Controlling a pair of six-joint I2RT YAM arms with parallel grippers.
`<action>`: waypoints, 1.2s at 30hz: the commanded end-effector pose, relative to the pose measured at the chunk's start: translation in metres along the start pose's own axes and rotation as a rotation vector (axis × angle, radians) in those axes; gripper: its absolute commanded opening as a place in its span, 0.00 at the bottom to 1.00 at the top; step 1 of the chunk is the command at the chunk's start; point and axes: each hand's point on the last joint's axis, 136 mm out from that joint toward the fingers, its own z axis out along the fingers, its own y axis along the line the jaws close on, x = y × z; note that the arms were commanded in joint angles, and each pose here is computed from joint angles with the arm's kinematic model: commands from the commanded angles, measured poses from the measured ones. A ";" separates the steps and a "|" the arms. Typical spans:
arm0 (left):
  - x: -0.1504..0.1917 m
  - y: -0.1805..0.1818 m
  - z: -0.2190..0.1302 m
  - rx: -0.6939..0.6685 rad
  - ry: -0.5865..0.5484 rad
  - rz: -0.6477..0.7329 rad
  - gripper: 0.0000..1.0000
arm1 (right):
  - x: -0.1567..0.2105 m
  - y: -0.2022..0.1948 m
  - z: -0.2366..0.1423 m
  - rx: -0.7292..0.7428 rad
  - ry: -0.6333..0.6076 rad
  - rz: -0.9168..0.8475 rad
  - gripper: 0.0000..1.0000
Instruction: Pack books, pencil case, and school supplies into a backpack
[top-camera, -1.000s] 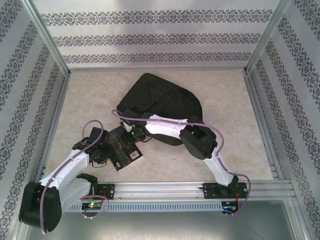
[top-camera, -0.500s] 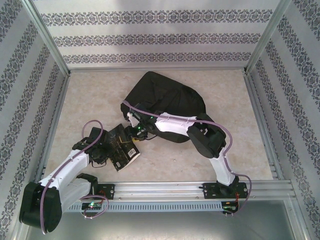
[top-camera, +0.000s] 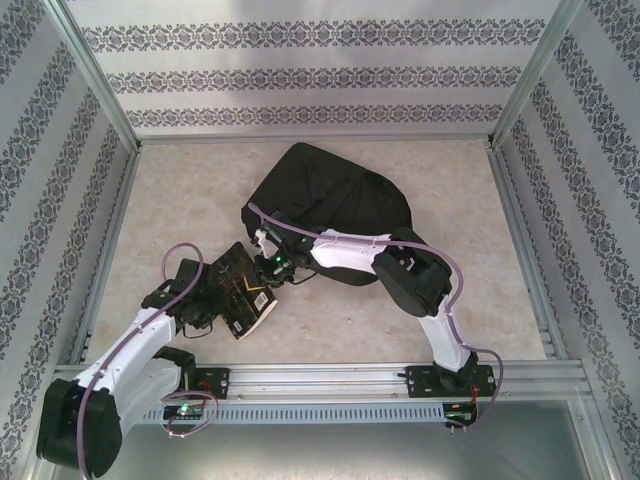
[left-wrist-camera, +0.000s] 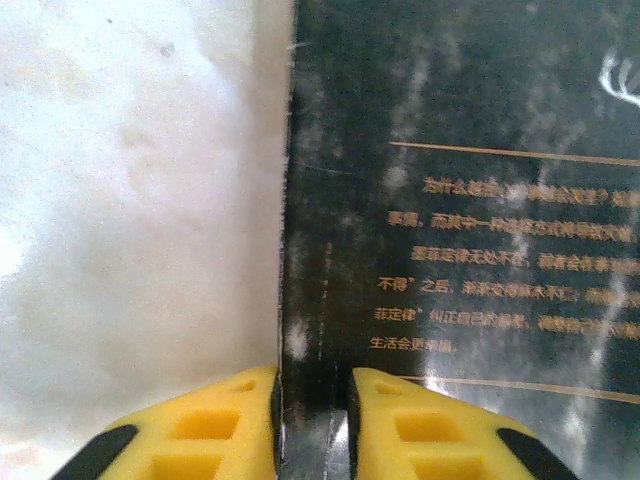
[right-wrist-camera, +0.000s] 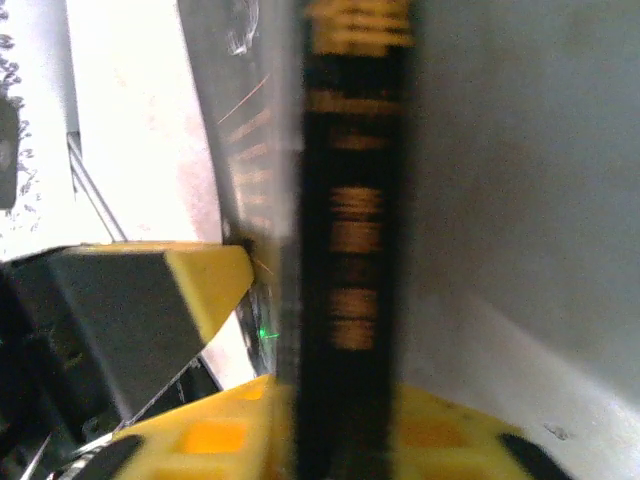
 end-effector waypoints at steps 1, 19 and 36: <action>0.010 -0.008 -0.013 0.059 0.046 0.048 0.39 | -0.001 0.026 -0.013 0.024 -0.051 -0.102 0.13; 0.002 -0.162 -0.177 0.782 -0.099 0.484 0.94 | 0.016 0.122 -0.209 -0.198 -0.442 -0.344 0.00; 0.049 -0.256 -0.298 1.411 0.031 0.757 0.96 | 0.081 0.205 -0.325 -0.585 -0.572 -0.515 0.00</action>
